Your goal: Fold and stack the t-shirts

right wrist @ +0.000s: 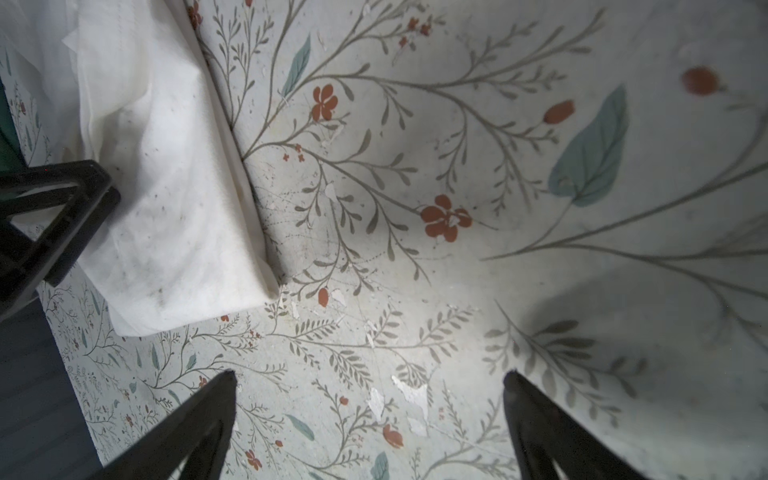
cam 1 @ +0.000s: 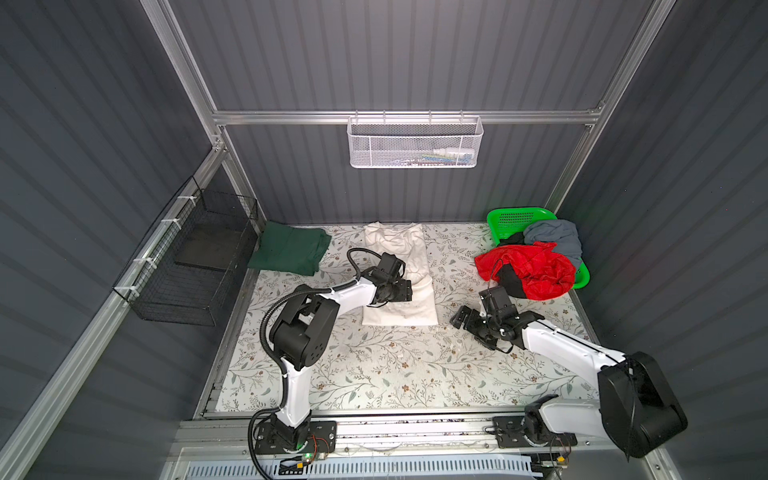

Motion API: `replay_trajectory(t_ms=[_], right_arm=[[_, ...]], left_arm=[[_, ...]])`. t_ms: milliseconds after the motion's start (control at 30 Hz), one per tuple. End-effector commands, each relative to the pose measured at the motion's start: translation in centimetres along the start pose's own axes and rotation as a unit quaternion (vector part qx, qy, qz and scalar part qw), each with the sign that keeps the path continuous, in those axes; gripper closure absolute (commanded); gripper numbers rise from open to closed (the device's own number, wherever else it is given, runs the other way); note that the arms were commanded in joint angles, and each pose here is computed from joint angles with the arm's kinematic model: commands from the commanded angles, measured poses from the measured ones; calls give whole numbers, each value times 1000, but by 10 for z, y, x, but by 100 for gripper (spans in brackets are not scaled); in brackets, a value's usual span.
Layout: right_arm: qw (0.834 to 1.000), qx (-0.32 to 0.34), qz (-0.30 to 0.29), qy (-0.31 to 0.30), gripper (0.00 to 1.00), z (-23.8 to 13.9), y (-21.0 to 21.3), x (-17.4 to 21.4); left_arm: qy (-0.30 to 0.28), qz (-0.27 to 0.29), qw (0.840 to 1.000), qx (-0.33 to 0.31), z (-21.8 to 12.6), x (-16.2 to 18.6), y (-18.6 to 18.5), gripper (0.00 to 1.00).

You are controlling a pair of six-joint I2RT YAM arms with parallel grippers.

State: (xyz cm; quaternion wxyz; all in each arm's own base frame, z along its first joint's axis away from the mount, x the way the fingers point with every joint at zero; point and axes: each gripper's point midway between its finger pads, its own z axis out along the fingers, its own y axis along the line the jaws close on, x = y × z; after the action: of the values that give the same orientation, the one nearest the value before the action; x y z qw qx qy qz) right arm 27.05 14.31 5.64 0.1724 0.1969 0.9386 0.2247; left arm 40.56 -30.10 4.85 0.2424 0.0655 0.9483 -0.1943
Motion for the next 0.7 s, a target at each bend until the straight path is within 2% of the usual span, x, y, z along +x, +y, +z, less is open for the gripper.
replay_trajectory(t_ms=[0,100,233,400,533,667], right_arm=[[1000,17,0,-4,1,-5,-9,3],[1000,17,2,-6,1,-8,-12,5],[1000,17,5,-9,1,-11,-14,7],[1000,16,12,-11,1,-14,-18,11],[999,16,25,-13,1,-14,-22,15],[999,16,33,-1,1,-13,-25,21]], left_arm=[[-20,22,999,-36,4,-19,10,24],[-46,36,997,-50,7,-36,10,24],[-51,56,995,-64,19,-46,12,24],[-82,85,991,-69,17,-70,5,23],[-104,106,985,-83,15,-91,2,15],[-150,112,979,-79,-13,-116,-9,6]])
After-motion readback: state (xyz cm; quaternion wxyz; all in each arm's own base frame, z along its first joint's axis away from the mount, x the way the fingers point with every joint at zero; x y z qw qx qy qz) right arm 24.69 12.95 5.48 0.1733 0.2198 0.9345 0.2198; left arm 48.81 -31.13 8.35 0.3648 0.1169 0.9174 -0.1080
